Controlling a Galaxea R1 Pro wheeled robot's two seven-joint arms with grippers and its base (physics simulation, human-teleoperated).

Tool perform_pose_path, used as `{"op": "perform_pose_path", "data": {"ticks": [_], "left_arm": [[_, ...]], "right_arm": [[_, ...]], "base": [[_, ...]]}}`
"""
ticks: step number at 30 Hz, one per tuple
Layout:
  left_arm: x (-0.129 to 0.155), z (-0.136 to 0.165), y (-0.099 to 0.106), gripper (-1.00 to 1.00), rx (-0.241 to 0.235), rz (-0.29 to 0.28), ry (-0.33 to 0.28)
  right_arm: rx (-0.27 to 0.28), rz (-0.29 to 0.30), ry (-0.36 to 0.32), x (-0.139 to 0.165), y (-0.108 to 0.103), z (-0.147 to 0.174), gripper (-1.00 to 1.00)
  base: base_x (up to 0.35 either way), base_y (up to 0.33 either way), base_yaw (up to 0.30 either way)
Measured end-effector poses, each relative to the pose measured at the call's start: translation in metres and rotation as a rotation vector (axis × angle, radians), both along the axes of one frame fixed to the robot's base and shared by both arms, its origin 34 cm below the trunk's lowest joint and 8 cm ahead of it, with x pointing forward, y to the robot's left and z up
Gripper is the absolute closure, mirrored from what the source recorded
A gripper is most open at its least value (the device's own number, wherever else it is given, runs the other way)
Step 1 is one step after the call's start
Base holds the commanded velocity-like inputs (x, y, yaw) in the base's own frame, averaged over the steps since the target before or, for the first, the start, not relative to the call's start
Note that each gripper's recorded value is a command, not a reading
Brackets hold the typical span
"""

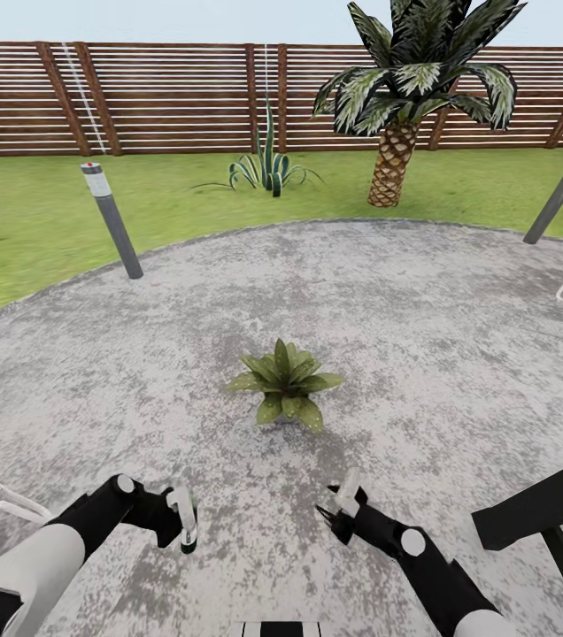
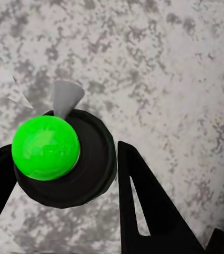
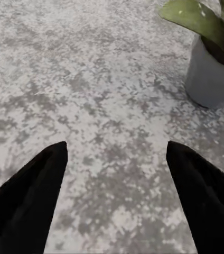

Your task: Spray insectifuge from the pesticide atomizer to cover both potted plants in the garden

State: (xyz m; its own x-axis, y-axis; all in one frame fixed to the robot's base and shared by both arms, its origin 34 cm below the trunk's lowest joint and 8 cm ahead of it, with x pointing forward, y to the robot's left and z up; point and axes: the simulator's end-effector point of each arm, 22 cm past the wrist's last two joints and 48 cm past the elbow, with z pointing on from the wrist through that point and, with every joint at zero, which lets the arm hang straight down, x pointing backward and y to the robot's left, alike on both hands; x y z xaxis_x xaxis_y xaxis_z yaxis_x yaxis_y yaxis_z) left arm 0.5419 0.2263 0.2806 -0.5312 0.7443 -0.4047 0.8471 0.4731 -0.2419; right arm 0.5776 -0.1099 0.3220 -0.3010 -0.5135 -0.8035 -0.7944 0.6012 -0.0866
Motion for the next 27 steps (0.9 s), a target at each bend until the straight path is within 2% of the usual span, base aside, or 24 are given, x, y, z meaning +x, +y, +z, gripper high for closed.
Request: {"op": "perform_pose_path", "data": {"ticks": [3,4,5,7,10,13,15,18,27], "left_arm": [[-0.008,-0.003,-0.012,1.00,0.015,-0.073,0.006],[-0.012,-0.004,-0.021,1.00,0.015,-0.107,0.009],[-0.015,-0.004,-0.039,1.00,0.002,-0.142,0.008],[-0.016,-0.002,-0.063,1.00,-0.025,-0.166,-0.001],[-0.015,0.003,-0.088,1.00,-0.074,-0.202,-0.031],[-0.015,0.006,-0.101,1.00,-0.096,-0.215,-0.043],[-0.015,0.007,-0.109,1.00,-0.108,-0.222,-0.047],[-0.010,0.011,-0.114,1.00,-0.122,-0.231,-0.069],[-0.009,0.016,-0.123,1.00,-0.165,-0.261,-0.107]], "right_arm": [[0.028,0.121,0.035,-0.016,0.034,0.003,1.00],[0.032,0.143,0.042,-0.020,0.040,0.004,1.00],[0.047,0.159,0.045,-0.022,0.053,0.007,1.00],[0.076,0.169,0.044,-0.024,0.074,0.013,1.00],[0.096,0.175,0.044,-0.025,0.087,0.017,1.00],[0.110,0.187,0.042,-0.027,0.099,0.021,1.00],[0.108,0.239,0.038,-0.036,0.115,0.023,1.00],[0.108,0.257,0.037,-0.039,0.120,0.024,1.00],[0.108,0.258,0.037,-0.040,0.120,0.024,1.00]], "base": [[0.000,0.000,0.000],[0.000,0.000,0.000],[0.000,0.000,0.000],[0.000,0.000,0.000],[0.000,0.000,0.000],[0.000,0.000,0.000],[0.000,0.000,0.000],[0.000,0.000,0.000],[0.000,0.000,0.000]]}}
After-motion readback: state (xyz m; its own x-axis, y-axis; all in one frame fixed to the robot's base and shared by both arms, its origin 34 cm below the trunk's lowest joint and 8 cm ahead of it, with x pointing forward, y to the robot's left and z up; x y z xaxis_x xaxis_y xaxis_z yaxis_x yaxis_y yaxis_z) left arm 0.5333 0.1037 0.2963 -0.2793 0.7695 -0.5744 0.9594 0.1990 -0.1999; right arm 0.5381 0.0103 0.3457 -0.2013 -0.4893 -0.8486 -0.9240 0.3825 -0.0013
